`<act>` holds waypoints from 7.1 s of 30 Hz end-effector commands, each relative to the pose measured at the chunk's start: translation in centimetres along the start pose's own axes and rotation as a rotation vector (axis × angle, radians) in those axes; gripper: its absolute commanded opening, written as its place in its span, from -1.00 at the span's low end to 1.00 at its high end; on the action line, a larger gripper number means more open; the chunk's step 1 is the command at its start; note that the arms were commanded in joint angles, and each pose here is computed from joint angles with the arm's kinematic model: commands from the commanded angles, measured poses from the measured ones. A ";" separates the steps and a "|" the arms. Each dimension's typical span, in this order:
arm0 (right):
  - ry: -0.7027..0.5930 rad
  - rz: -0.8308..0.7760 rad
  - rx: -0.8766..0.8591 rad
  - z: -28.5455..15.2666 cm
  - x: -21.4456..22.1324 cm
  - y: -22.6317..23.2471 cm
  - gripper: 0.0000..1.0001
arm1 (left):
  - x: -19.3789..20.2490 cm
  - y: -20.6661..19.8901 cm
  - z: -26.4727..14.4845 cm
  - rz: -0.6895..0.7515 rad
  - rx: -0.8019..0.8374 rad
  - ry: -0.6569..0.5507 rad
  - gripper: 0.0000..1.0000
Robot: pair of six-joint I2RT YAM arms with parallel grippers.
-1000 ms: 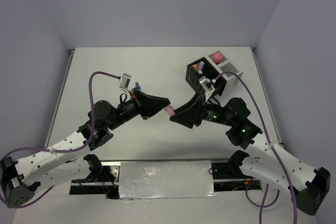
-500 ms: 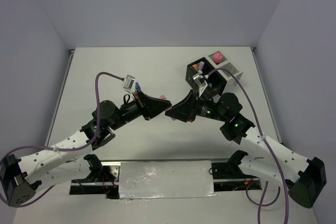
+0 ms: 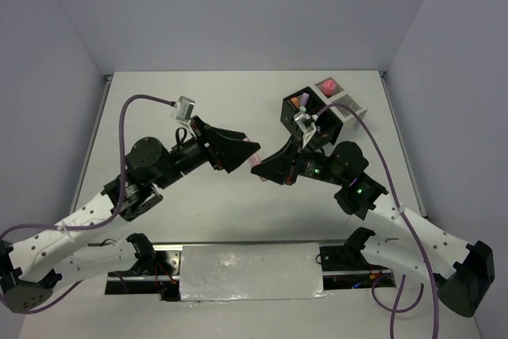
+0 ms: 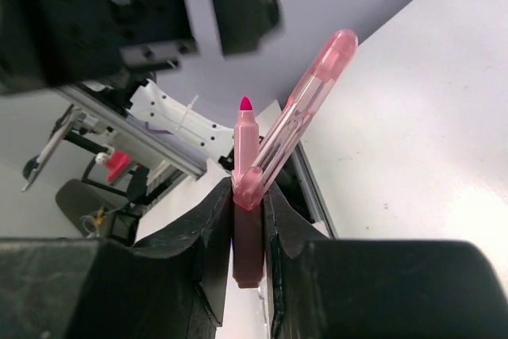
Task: Sort the stationery into containers
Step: Close the pen cap on the pen, then place the pen in the storage box, then pick up the stationery from the center of the board, then place the stationery in the storage box.
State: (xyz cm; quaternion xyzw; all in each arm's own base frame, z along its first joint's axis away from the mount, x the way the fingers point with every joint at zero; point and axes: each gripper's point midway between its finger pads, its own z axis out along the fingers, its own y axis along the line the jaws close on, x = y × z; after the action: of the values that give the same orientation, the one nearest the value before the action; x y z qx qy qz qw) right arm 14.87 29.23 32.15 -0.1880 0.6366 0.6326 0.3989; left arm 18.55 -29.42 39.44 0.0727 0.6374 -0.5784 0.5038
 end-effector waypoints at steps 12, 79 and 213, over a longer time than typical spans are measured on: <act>-0.044 -0.258 -0.307 -2.9 -1.6 8.0 -1.00 | -2.0 -2.2 -3.3 0.055 0.093 -0.118 0.99; -0.083 -0.135 0.469 -2.3 -4.6 -10.4 -1.00 | -6.4 3.1 -3.8 0.240 -0.537 -0.137 0.99; -0.179 -0.156 1.662 -23.7 -21.7 -32.1 -1.00 | -2.2 21.0 -20.3 0.296 -1.156 0.083 0.99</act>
State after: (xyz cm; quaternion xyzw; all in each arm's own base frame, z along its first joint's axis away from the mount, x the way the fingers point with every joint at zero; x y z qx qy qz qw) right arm 44.57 -3.63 24.44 0.1778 0.8509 -0.0761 0.4884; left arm 21.97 -4.88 22.95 -0.1079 0.8566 -0.0526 0.5018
